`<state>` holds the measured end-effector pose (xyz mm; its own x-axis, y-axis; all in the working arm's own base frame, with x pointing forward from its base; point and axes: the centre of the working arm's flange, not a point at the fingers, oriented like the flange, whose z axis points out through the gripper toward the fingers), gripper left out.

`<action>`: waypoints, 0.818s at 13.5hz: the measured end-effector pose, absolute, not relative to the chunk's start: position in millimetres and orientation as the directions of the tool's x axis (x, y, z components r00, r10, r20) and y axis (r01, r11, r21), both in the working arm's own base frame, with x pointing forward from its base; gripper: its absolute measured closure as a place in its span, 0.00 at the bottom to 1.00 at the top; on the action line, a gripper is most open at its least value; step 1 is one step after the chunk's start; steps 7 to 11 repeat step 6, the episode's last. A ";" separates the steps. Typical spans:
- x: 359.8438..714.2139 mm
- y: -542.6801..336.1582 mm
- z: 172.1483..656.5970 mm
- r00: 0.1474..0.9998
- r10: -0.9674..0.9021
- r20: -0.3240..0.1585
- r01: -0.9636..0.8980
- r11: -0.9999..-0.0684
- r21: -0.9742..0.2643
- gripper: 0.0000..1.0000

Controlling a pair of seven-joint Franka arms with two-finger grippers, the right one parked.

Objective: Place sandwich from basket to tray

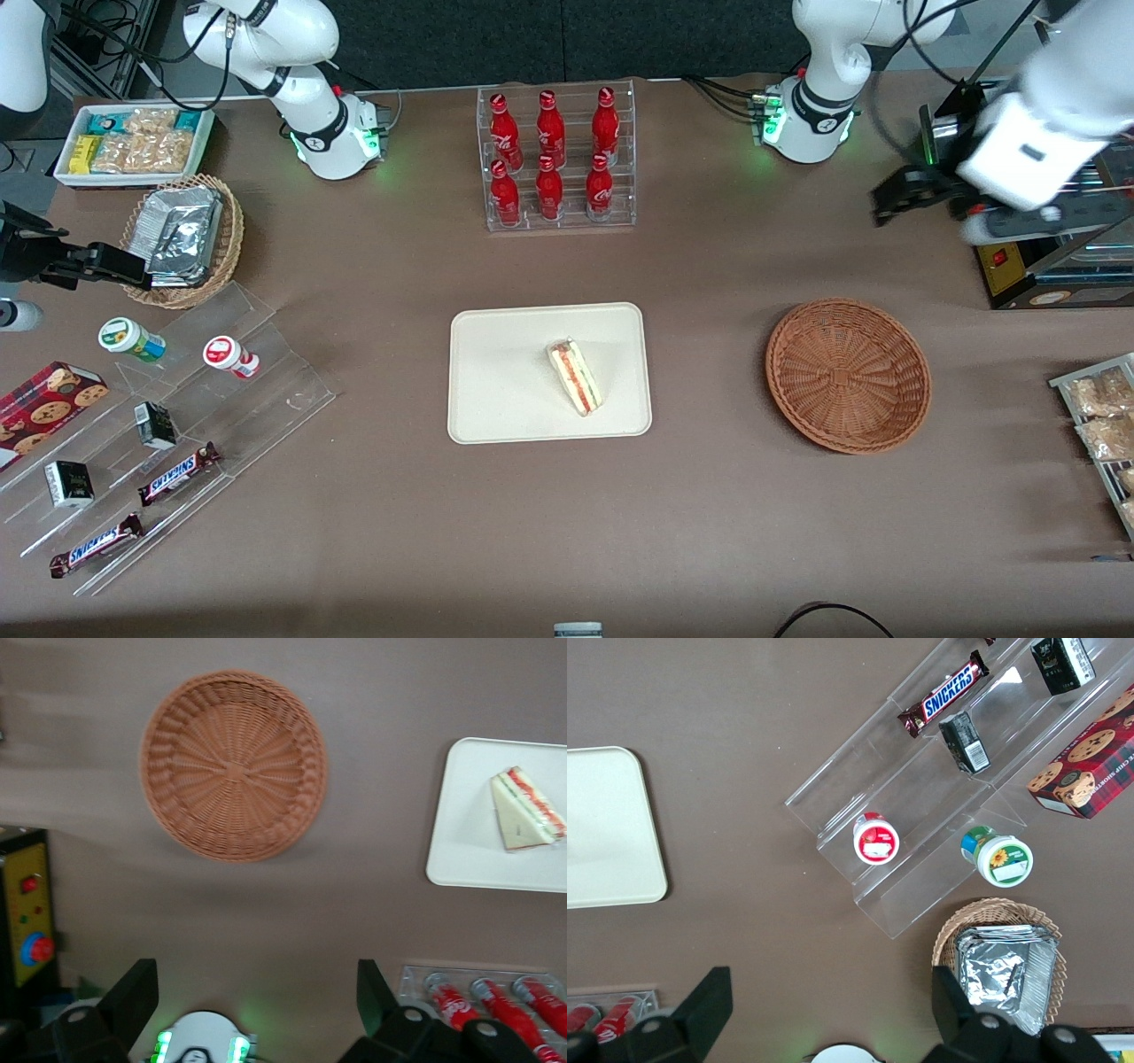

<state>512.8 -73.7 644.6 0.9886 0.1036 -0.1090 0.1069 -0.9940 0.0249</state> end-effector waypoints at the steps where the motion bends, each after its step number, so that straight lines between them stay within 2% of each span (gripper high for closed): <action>1: 513.2 -54.8 645.7 0.989 0.098 -0.110 0.101 -0.995 0.026 0.01; 5: 514.7 -5.7 645.3 0.994 0.012 -0.110 0.012 -1.000 -0.007 0.00; 11: 514.7 -2.6 645.3 0.994 0.000 -0.110 -0.002 -1.000 -0.018 0.00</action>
